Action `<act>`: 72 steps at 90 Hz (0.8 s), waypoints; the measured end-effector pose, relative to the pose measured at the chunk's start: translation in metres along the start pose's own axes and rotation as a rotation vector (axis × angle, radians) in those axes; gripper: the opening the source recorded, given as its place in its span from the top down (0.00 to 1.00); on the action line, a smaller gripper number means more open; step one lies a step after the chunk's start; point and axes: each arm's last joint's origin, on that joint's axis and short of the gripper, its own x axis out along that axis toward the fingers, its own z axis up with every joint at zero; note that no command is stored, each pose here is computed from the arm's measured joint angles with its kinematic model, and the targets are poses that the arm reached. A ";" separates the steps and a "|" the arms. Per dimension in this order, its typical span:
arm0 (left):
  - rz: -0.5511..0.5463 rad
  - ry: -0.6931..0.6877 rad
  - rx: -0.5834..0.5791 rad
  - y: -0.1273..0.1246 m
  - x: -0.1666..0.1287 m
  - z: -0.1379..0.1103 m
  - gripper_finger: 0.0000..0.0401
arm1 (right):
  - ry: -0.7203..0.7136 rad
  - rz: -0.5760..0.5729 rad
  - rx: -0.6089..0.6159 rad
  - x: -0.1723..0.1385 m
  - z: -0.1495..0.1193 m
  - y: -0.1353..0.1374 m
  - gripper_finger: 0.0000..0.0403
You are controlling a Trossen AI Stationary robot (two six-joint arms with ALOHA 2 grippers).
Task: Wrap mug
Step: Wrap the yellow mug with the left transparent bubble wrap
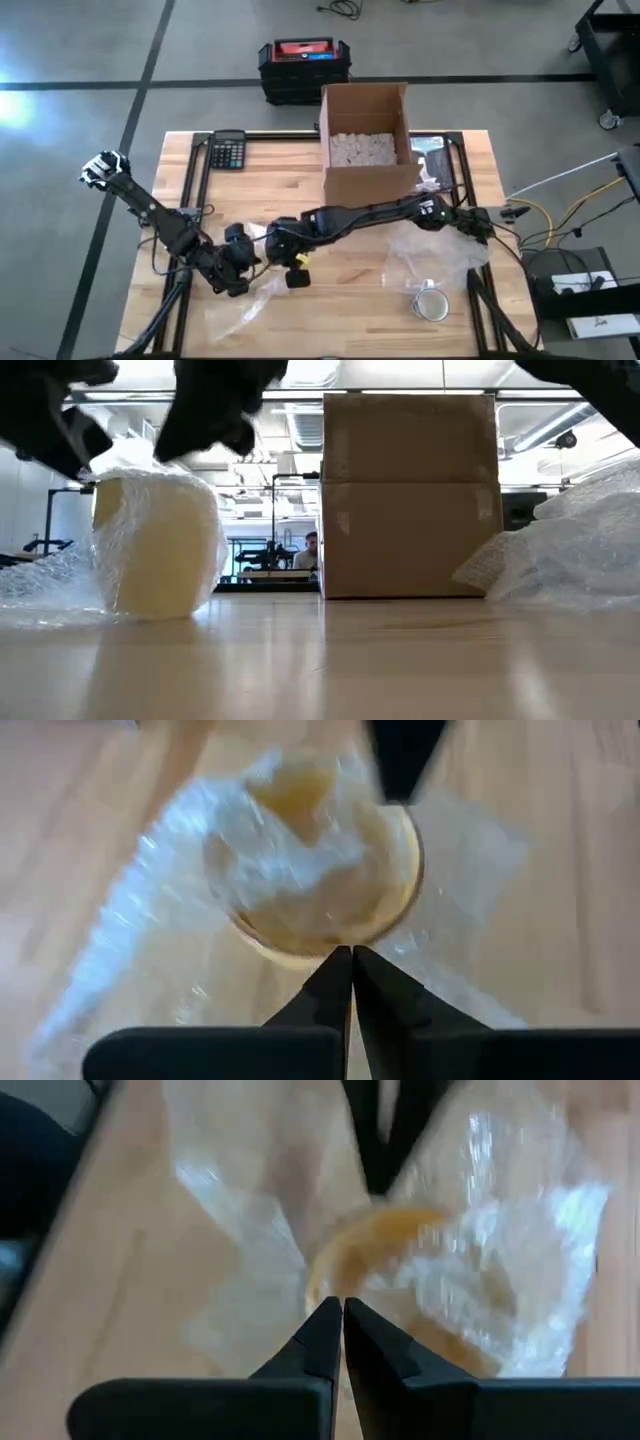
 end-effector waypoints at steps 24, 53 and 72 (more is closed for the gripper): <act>-0.051 -0.093 -0.004 0.003 0.024 -0.020 1.00 | 0.061 -0.098 0.012 0.028 -0.012 -0.005 0.99; 0.089 -0.197 0.054 0.031 0.047 -0.029 1.00 | 0.068 -0.131 0.090 0.028 -0.013 -0.006 0.99; -0.016 -0.225 0.051 0.042 0.061 -0.021 1.00 | 0.110 -0.162 0.101 0.027 -0.017 -0.007 0.99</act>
